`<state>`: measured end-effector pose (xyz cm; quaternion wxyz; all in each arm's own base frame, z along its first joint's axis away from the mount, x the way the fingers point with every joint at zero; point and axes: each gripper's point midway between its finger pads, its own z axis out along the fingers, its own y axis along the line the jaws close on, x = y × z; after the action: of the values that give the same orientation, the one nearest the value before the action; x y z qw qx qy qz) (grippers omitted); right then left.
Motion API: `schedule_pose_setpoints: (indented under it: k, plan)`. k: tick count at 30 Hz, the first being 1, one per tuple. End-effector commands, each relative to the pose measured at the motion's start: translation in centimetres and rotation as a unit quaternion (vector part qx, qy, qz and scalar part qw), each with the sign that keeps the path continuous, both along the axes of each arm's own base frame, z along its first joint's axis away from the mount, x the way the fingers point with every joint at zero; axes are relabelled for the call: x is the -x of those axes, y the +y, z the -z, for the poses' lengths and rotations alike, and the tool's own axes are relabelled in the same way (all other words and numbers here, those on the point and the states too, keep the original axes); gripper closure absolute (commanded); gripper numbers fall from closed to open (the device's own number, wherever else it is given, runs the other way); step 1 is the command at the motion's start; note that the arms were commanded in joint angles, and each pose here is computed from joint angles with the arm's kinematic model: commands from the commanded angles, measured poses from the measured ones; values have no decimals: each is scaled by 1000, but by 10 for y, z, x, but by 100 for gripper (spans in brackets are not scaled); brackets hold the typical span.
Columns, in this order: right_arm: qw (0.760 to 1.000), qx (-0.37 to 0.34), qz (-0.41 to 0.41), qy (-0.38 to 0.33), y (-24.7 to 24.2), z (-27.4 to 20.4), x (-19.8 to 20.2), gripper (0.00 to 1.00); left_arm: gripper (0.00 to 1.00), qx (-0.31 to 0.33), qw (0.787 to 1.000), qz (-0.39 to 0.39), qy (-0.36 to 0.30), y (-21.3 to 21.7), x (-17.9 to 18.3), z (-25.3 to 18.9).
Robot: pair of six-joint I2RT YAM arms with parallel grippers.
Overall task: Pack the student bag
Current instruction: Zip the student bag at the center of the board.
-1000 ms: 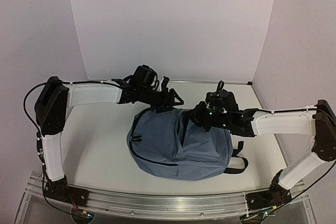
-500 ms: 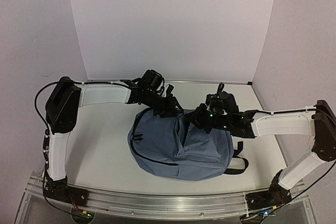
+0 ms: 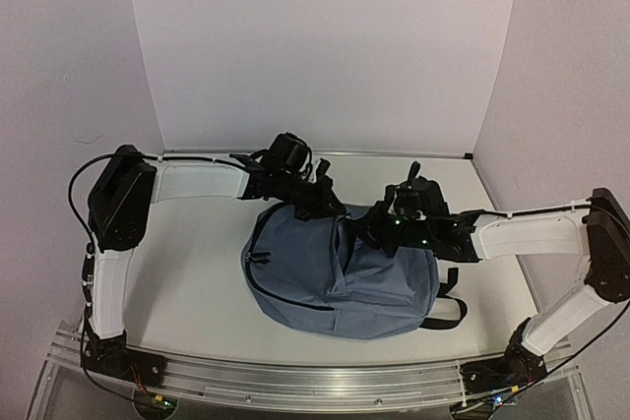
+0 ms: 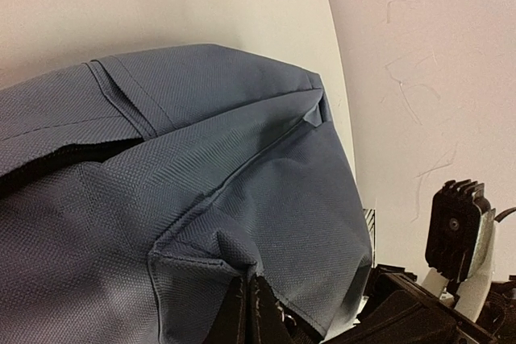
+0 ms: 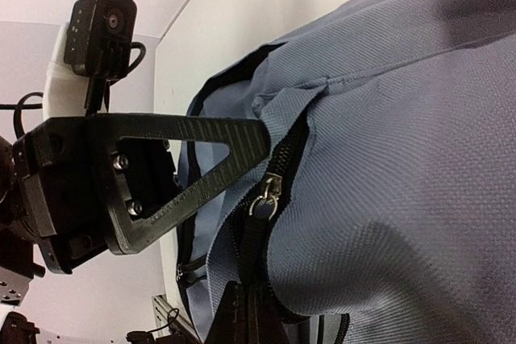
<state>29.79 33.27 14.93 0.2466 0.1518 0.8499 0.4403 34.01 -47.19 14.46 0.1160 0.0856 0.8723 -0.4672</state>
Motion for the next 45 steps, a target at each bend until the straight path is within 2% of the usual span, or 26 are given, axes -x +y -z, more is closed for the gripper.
schedule_pose_setpoints:
  k: [1,8,35,45]
  plan:
    - [999,-31,-36,14,11,-6,19,100,100,34,997,-59,-34,5,-29,-16]
    - [998,-32,-51,32,11,1,36,100,100,69,995,-65,-34,7,-35,-24]
    - [994,-10,-91,58,16,0,84,100,100,77,989,-111,-61,22,-70,-25]
    - [993,-10,-106,57,20,-9,99,100,100,62,989,-93,-96,21,-76,-27]
